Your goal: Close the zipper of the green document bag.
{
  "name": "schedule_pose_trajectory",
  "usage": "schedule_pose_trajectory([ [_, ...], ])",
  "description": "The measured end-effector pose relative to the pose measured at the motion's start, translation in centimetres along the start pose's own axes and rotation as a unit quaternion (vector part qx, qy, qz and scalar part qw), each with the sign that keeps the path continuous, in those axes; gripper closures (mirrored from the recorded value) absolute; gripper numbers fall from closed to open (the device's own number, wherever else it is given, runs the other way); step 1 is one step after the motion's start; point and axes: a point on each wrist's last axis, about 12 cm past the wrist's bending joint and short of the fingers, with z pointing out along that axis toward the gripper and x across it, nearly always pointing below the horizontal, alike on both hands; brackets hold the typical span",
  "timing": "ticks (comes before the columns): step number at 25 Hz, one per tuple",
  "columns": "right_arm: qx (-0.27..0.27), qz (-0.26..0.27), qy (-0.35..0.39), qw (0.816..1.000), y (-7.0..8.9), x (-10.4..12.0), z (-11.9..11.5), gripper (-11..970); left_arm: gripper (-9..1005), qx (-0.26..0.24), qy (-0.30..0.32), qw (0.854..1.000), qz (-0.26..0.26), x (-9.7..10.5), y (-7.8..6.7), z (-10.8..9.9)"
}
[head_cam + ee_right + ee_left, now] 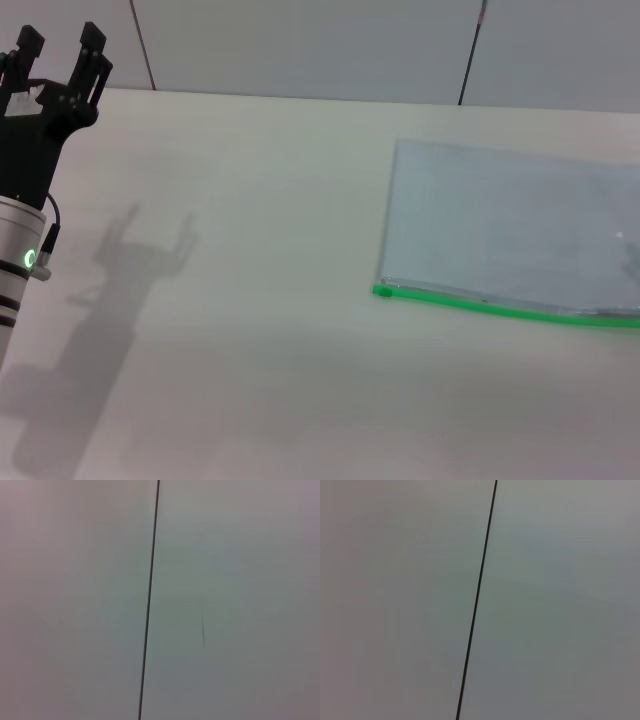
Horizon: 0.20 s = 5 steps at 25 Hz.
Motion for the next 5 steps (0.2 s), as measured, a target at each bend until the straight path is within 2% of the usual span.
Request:
schedule_pose_trajectory([
  [5, 0.000, 0.000, 0.000, 1.000, 0.00, 0.00, 0.00, 104, 242, 0.002, 0.001, 1.000, 0.000, 0.03, -0.07, 0.12],
])
